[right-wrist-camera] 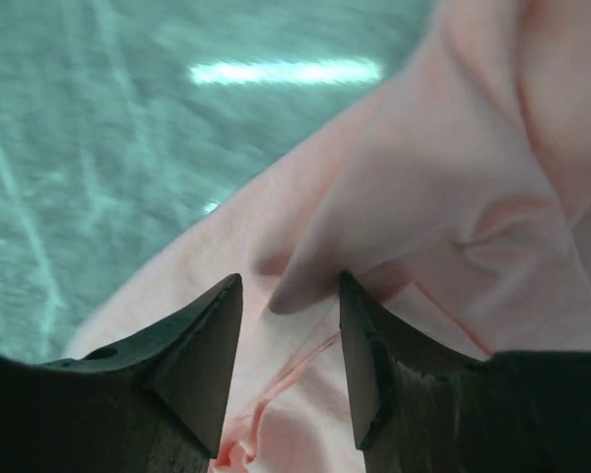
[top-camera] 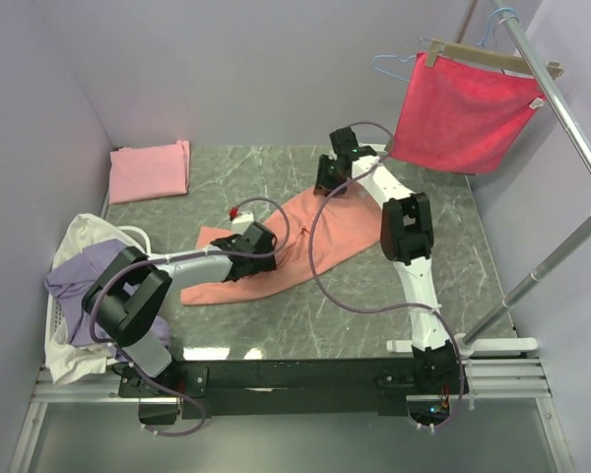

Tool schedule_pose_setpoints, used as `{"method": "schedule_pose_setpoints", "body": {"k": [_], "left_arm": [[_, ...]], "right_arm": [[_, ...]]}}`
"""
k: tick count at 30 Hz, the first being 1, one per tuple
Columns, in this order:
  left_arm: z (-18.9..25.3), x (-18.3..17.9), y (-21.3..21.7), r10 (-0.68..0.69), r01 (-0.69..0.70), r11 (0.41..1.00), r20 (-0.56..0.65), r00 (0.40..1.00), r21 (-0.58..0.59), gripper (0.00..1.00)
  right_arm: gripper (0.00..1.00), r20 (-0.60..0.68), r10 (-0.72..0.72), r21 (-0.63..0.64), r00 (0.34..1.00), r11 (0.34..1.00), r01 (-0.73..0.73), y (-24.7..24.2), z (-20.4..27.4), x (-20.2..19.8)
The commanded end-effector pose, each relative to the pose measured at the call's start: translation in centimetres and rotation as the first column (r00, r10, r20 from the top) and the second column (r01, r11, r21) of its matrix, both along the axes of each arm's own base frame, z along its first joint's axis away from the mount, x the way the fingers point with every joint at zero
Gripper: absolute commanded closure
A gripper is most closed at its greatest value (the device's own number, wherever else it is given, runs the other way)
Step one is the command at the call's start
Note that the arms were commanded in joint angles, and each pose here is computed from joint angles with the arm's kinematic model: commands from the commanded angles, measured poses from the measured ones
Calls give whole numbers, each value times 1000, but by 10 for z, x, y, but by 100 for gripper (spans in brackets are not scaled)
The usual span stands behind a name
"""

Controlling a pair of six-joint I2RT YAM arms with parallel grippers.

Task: Fold and stack the t-shirts
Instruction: Rotate the tshirt 90 degrees

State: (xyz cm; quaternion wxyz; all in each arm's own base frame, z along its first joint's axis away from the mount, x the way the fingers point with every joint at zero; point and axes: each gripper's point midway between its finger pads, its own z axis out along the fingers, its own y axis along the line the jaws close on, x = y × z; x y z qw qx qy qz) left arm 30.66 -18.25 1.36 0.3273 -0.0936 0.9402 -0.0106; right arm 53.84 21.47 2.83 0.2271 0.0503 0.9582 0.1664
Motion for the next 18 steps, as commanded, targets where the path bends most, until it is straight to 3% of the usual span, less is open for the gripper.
{"method": "schedule_pose_setpoints", "body": {"k": [1, 3, 8, 11, 12, 14, 16, 18], "left_arm": [[-63, -137, -36, -101, 65, 993, -447, 889, -96, 1], [-59, -147, -48, -137, 98, 989, -456, 879, -108, 1], [-22, -149, -57, -188, 167, 982, -402, 896, -85, 1], [22, -120, -53, -157, 156, 987, -265, 951, -25, 1], [47, -98, -57, -139, 140, 990, -171, 975, -8, 0], [83, -74, -61, -151, 151, 989, -67, 986, -9, 1], [104, -46, -56, -146, 146, 989, 14, 989, 6, 1], [128, -9, -59, -129, 135, 989, 92, 987, -60, 1]], "right_arm": [[47, -66, 159, 56, 985, 986, -155, 53, -17, -16], [46, -12, 230, 169, 973, 960, -225, 77, -3, -10], [41, 189, 248, 237, 950, 927, -289, 83, 65, 4], [36, 367, 209, 163, 906, 945, -284, 66, 134, 15], [35, 432, 198, 136, 880, 950, -280, 58, 155, 20], [33, 508, 149, 88, 848, 971, -224, 36, 199, 16], [33, 536, 87, 10, 839, 994, -110, 7, 219, 17], [31, 519, 49, -41, 853, 999, -33, -17, 230, 0]]}}
